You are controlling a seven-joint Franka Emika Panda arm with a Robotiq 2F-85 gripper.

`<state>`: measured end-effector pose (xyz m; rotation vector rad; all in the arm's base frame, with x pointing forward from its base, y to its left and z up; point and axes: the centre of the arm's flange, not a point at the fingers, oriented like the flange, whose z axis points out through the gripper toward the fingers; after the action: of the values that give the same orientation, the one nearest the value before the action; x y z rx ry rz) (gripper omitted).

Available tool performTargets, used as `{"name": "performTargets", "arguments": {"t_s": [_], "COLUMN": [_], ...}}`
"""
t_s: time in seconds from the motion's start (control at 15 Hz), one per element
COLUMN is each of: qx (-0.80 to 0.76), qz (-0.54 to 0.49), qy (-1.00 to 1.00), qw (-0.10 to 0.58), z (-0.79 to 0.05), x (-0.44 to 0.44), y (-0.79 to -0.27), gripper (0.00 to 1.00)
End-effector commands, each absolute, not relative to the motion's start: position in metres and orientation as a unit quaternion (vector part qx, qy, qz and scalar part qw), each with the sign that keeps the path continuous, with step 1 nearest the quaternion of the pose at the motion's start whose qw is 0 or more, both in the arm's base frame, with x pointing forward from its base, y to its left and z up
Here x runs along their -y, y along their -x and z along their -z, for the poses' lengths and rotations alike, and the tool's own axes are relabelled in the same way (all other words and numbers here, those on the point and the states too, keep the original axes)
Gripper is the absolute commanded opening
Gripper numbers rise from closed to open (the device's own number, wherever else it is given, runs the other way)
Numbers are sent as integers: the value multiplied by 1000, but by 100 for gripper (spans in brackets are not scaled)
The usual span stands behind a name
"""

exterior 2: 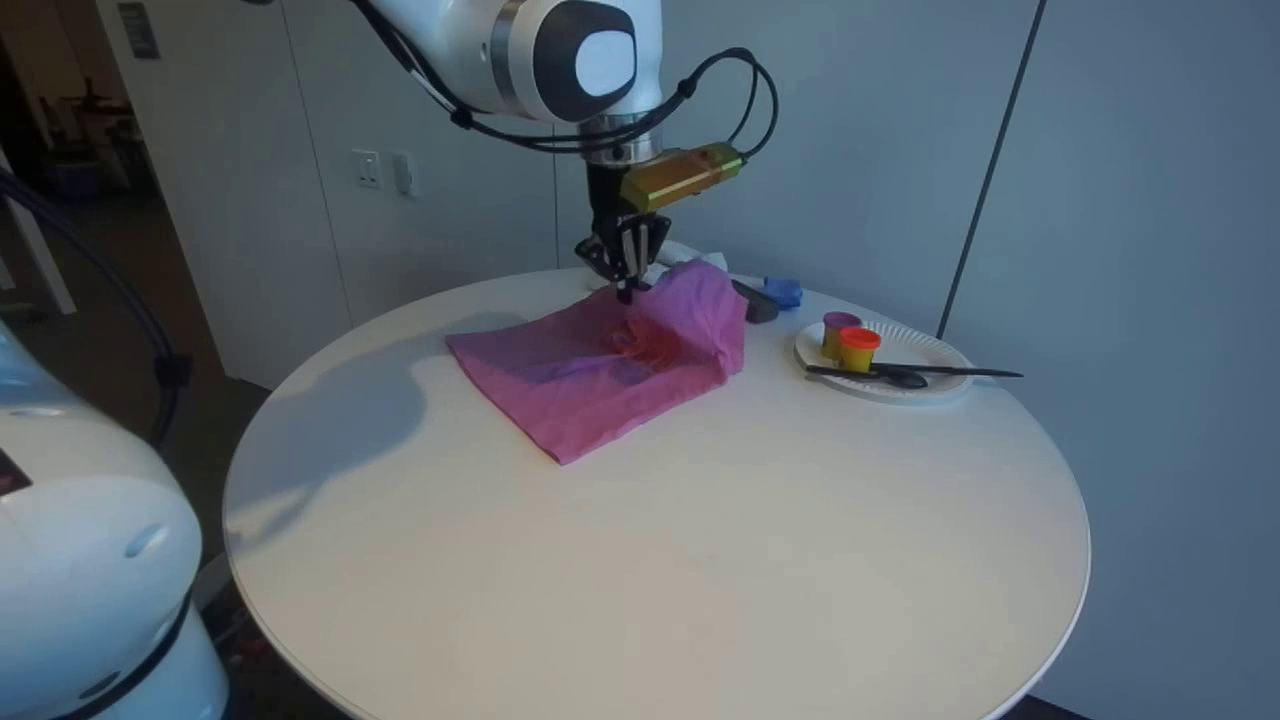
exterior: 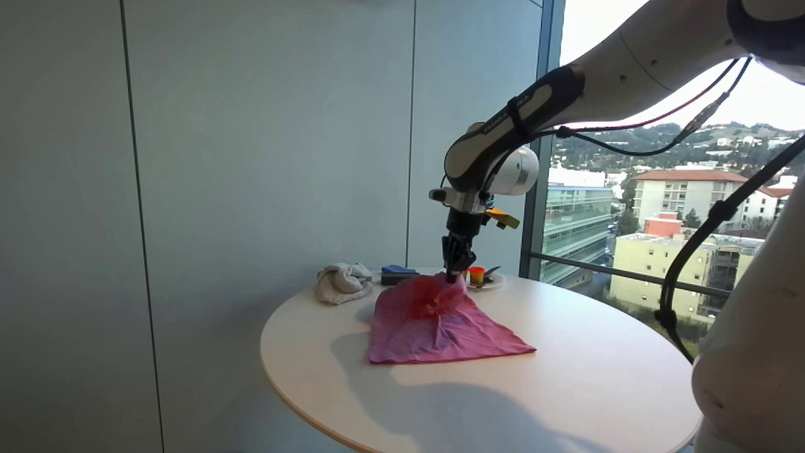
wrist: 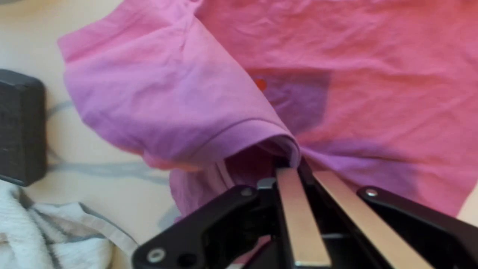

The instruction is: Twice fold the shirt

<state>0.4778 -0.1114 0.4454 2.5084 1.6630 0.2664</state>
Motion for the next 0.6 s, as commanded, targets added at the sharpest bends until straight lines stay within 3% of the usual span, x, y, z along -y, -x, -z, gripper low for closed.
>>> {"name": "performTargets", "arguments": {"t_s": [0.0, 0.33, 0.53], "qx": [-594, -591, -589], "qz": [-126, -102, -75], "qy": [-794, -792, -794], "qw": [-11, -110, -134], "z": [-439, -420, -407], "x": [95, 86, 83], "y": [-437, -428, -428], "gripper": [7, 7, 7]}}
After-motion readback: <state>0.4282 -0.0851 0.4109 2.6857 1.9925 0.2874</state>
